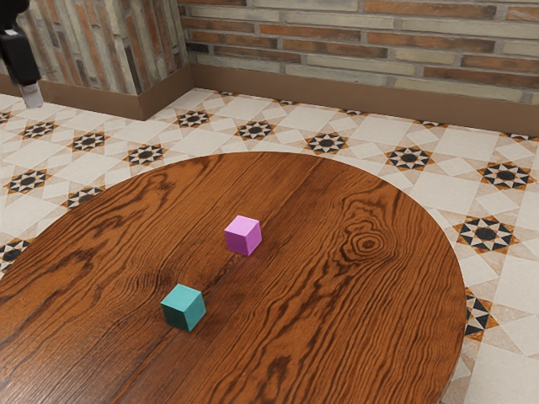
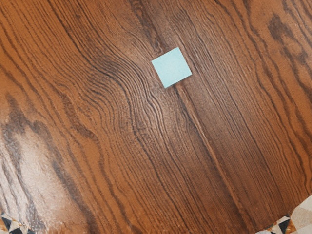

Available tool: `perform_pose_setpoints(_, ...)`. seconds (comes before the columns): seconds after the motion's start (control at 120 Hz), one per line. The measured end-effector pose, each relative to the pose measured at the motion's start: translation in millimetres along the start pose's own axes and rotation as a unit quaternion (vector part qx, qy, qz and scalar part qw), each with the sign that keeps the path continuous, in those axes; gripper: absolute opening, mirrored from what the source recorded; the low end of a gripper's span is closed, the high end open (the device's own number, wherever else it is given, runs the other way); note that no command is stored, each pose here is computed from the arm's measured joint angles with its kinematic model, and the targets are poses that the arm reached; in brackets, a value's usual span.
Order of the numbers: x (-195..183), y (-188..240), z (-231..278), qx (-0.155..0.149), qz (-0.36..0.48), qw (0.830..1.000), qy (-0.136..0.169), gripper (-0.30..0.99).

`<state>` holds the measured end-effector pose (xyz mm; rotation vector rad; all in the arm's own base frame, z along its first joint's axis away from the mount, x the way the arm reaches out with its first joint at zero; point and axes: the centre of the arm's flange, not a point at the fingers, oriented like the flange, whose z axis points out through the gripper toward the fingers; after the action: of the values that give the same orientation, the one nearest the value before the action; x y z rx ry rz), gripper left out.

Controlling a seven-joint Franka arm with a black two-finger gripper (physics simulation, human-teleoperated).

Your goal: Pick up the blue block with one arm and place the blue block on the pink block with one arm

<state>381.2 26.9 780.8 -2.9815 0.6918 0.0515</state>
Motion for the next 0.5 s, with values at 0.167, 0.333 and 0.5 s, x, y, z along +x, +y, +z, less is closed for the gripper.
perform_pose_setpoints(0.167, -76.6, 23.7, 128.0, -0.015, -0.131, 0.987, -0.088, 0.69)
perform_pose_setpoints(0.333, -80.8, 59.0, 244.9, -0.018, -0.211, 0.973, -0.093, 0.69)
perform_pose_setpoints(0.5, -7.2, 47.0, 316.9, -0.017, -0.26, 0.959, -0.114, 0.69)
